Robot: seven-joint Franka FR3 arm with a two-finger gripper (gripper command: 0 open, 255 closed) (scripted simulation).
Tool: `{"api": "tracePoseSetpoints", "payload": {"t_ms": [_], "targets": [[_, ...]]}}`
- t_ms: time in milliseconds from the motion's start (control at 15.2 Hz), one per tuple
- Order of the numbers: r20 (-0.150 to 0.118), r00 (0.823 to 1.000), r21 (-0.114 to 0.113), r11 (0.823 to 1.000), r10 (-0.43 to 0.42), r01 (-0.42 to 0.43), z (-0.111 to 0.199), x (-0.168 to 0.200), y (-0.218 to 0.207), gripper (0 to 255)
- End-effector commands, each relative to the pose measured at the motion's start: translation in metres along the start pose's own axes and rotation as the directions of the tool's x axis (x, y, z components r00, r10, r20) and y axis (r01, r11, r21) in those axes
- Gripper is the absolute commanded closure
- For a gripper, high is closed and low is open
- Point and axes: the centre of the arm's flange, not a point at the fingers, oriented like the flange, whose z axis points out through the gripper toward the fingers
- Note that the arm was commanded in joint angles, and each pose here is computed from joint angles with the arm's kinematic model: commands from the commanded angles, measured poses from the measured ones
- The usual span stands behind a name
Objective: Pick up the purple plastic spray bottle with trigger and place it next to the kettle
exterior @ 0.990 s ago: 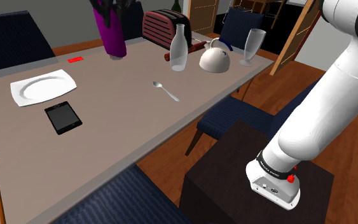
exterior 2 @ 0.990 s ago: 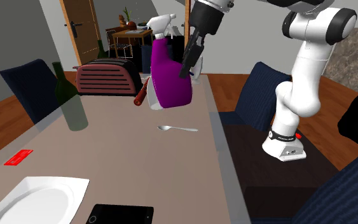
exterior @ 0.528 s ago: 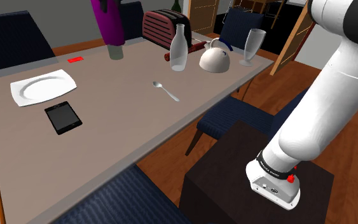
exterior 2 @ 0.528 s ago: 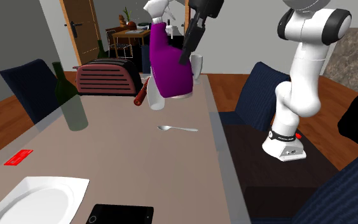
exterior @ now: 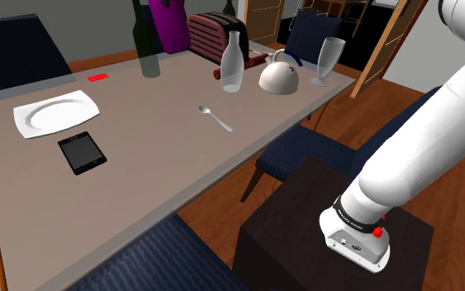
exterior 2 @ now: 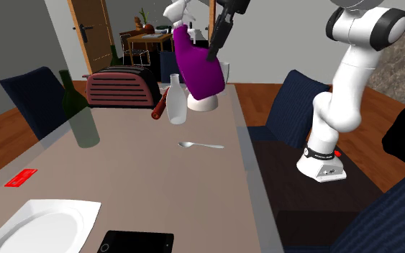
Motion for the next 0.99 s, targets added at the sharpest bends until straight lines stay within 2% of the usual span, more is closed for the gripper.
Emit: {"api": "tracePoseSetpoints", "payload": {"t_ms": [0, 924], "targets": [[0.000, 1.000, 0.002, 1.000, 0.000, 0.000, 0.002, -0.008, 0.024, 255], [0.000, 1.000, 0.002, 1.000, 0.000, 0.000, 0.002, -0.043, 0.206, 255]]}}
